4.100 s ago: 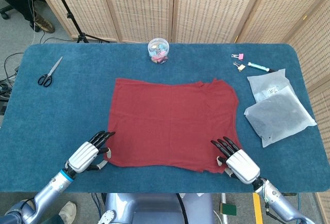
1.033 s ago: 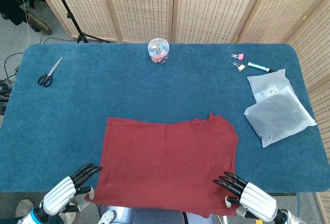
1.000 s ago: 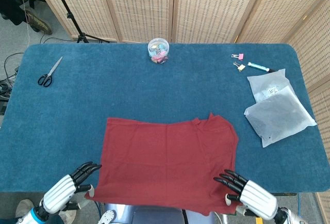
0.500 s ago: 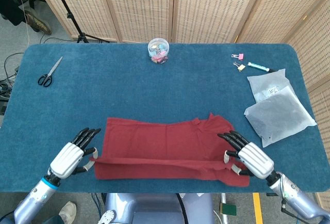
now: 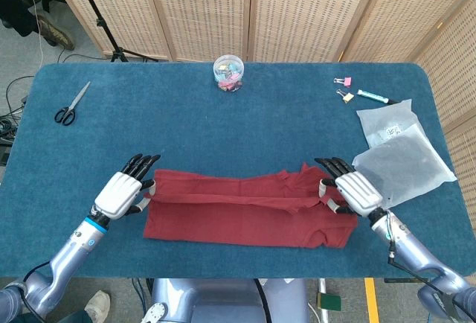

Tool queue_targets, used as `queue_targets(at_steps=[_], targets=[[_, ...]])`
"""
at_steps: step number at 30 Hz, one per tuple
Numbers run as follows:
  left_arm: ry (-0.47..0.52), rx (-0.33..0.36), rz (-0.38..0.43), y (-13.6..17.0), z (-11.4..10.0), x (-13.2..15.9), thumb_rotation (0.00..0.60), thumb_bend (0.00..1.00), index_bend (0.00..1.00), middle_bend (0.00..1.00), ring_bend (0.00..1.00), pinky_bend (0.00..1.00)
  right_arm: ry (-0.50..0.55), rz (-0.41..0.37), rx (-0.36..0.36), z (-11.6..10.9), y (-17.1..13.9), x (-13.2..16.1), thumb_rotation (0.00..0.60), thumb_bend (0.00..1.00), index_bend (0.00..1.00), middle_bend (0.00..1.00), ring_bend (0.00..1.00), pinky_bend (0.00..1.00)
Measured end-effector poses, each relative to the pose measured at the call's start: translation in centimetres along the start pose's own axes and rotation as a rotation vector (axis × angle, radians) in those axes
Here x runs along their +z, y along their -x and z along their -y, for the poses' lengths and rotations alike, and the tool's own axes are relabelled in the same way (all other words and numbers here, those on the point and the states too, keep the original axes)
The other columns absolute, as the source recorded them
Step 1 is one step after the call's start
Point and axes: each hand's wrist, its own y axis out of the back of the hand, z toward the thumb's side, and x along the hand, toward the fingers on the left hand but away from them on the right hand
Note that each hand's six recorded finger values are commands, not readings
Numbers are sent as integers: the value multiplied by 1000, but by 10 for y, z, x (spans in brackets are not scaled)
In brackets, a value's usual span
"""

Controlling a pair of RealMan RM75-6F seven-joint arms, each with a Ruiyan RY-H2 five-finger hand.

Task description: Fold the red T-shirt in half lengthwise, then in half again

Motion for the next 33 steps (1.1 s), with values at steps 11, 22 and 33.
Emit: queue_targets(at_steps=[11, 22, 33], targets=[[-18, -5, -41, -29, 4, -4, 600, 449, 746, 0, 0, 0, -14, 51, 12, -3, 35, 2, 600, 620, 649, 56, 0, 0], [-14, -5, -83, -41, 5, -12, 600, 454, 746, 0, 0, 0, -15, 125, 10, -8, 55, -8, 600, 620, 649, 56, 0, 0], [-19, -41, -139, -49, 18, -21, 600, 442, 746, 0, 0, 0, -13, 184, 24, -8, 64, -20, 600, 620, 649, 56, 0, 0]])
